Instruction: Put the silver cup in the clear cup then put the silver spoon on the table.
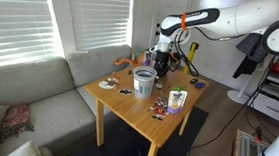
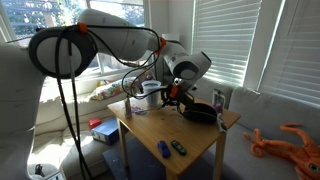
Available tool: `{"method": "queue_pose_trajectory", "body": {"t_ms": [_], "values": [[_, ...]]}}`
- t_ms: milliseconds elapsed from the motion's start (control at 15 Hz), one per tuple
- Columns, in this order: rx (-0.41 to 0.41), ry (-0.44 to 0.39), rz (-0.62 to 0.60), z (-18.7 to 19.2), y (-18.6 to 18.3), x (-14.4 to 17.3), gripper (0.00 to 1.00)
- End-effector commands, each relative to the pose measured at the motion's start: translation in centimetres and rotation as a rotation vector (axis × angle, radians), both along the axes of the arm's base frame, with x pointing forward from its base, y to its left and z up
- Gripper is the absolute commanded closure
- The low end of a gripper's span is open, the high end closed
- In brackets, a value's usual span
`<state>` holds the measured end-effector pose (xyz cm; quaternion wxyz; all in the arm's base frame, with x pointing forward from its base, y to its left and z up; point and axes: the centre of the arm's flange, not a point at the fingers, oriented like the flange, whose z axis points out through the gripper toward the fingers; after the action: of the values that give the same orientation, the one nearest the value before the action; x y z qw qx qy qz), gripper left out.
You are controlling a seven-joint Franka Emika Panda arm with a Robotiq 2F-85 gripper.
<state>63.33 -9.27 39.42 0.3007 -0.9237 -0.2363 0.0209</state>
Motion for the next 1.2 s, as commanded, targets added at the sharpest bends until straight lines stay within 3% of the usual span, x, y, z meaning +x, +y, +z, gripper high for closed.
{"method": "queue_pose_trajectory", "body": {"t_ms": [0, 200, 267, 333, 400, 533, 867, 1000, 1133], "values": [[0.031, 0.012, -0.008, 0.0, -0.2, 0.7, 0.91], [0.026, 0.009, -0.004, 0.0, 0.1, 0.7, 0.94], [0.028, 0.008, -0.002, 0.1, 0.1, 0.7, 0.87], [0.02, -0.002, -0.003, 0.5, 0.2, 0.7, 0.69], [0.017, -0.014, 0.001, 1.2, 0.4, 0.7, 0.68], [-0.009, -0.047, 0.016, 3.6, 0.8, 0.5, 0.56], [-0.157, -0.204, 0.085, 14.2, 2.1, -1.6, 0.21], [-0.262, -0.272, 0.068, 18.7, 2.9, -3.2, 0.07], [-0.323, -0.294, -0.008, 22.7, 3.8, -4.9, 0.0]]}}
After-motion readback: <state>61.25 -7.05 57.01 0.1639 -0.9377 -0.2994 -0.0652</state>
